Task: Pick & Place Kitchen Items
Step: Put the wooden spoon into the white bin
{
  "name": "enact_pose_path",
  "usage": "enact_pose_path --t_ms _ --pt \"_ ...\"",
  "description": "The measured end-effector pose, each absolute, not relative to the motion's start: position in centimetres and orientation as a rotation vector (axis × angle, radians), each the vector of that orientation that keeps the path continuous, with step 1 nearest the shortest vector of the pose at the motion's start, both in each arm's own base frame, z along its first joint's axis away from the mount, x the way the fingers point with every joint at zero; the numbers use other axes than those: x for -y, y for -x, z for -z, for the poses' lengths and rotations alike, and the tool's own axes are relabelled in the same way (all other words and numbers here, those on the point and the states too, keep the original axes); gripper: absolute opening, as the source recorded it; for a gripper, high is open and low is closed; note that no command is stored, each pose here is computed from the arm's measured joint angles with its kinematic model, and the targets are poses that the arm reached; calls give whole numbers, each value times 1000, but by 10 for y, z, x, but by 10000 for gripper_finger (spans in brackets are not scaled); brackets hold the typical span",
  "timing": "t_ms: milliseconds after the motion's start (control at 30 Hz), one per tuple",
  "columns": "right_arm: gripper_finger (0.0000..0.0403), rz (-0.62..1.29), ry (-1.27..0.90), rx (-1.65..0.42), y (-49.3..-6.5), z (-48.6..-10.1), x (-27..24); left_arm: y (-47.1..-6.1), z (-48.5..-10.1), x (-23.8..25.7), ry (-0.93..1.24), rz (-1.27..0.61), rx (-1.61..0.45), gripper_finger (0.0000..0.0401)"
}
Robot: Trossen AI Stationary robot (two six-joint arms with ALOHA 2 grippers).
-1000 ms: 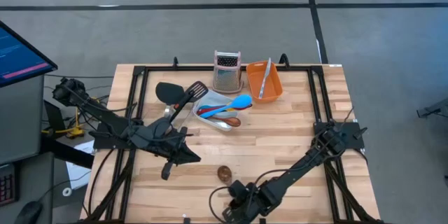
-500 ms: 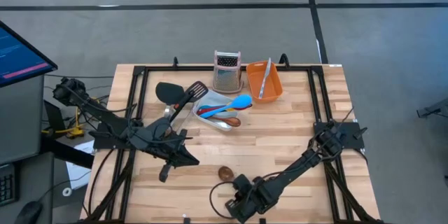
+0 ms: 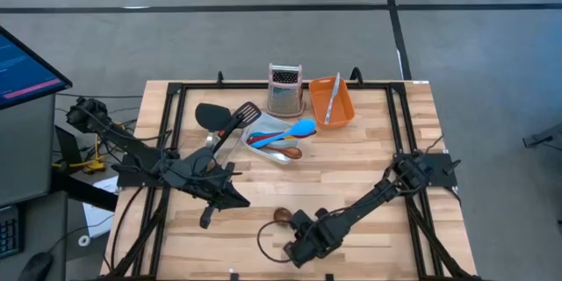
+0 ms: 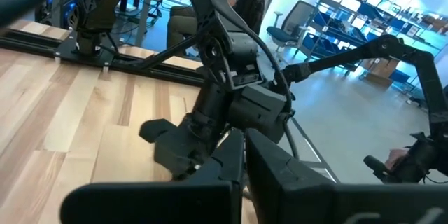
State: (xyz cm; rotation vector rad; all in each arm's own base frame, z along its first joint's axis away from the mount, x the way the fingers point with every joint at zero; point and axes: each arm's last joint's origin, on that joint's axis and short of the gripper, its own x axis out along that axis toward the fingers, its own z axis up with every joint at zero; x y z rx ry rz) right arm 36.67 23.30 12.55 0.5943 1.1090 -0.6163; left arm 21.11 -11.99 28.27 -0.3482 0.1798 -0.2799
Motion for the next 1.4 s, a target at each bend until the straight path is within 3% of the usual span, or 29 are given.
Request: enact_pose_path --t_ms 467,733,1000,1400 --pt "0 807 -423 -1096 -369 -126 -193 -211 -281 120 342 279 -196 2" --pt "0 794 -434 -1096 -373 -132 -186 -211 -281 120 340 277 -199 2" --pt "0 653 -456 -1030 -366 -182 -192 -211 -280 120 339 276 -200 2" --pt "0 541 -398 -757 -324 -275 -201 -211 -280 120 353 274 -203 2"
